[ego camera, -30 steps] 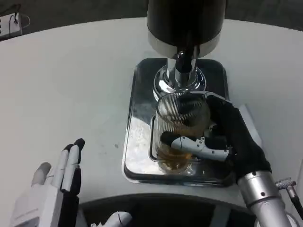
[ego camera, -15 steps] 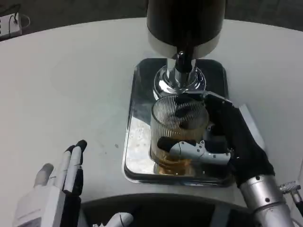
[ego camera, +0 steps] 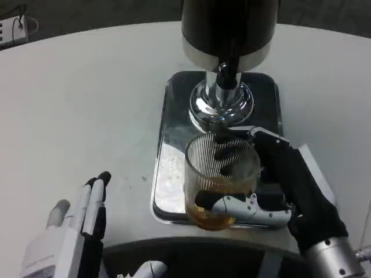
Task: Grasp the cup under the faucet to collect the drink, then remove the cup.
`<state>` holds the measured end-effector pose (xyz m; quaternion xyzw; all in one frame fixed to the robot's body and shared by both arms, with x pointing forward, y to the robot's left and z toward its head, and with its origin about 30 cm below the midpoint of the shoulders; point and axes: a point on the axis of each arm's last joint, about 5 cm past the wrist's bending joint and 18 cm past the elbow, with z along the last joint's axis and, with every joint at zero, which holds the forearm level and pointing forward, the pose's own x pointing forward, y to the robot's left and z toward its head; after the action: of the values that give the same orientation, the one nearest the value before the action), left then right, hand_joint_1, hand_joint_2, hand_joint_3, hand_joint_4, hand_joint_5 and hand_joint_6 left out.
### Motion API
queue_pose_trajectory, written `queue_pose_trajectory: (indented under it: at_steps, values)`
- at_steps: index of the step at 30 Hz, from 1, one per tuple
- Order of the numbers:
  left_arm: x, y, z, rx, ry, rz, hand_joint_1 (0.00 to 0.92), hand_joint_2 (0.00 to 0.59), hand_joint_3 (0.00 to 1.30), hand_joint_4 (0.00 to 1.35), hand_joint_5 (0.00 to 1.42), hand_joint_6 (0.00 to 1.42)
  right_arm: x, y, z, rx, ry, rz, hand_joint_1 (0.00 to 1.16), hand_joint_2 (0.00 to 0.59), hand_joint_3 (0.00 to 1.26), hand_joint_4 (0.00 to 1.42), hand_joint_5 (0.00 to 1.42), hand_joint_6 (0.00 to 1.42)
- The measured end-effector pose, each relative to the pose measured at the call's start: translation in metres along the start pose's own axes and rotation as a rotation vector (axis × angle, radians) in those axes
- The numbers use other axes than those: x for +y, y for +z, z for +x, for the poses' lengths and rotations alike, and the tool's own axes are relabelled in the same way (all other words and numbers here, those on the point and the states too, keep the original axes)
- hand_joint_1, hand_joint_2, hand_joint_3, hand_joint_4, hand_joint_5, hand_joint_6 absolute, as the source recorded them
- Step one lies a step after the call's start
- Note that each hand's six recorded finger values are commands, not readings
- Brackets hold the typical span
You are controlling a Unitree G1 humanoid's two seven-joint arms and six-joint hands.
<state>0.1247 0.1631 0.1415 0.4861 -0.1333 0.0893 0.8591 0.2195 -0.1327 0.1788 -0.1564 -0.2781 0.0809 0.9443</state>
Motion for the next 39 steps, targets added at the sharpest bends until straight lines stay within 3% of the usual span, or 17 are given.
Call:
queue_pose_trajectory:
  at_steps: [7,10,14,26,29,39]
  values:
    - [0.001,0.0024,0.002,-0.032,0.006,0.047,0.000,0.088,0.00,0.00,0.07,0.00,-0.0143,0.0116,-0.023,-0.024,0.012,0.016,1.16,0.065,0.89,1.05,1.24,1.42]
    - [0.003,0.0068,0.003,-0.059,0.017,0.067,0.000,0.085,0.00,0.00,0.06,0.00,-0.0234,0.0203,-0.027,-0.060,0.009,0.008,1.16,0.067,0.89,1.04,1.24,1.42]
    - [0.007,0.0116,0.003,-0.084,0.019,0.073,0.000,0.078,0.00,0.00,0.04,0.00,-0.0289,0.0266,-0.029,-0.089,0.022,0.005,1.16,0.071,0.89,1.04,1.24,1.42]
    - [0.027,0.0240,-0.009,-0.171,0.001,0.192,0.000,0.057,0.00,0.00,0.02,0.00,-0.0528,0.0417,-0.046,-0.110,0.091,-0.080,1.16,0.074,0.89,1.04,1.24,1.42]
    - [0.031,0.0274,-0.012,-0.192,0.002,0.218,0.000,0.054,0.00,0.00,0.02,0.00,-0.0552,0.0447,-0.048,-0.117,0.096,-0.085,1.16,0.074,0.89,1.04,1.24,1.42]
    - [0.041,0.0378,-0.024,-0.254,-0.046,0.262,0.000,0.049,0.00,0.00,0.00,0.00,-0.0593,0.0604,-0.054,-0.185,0.088,-0.077,1.16,0.081,0.89,1.03,1.24,1.42]
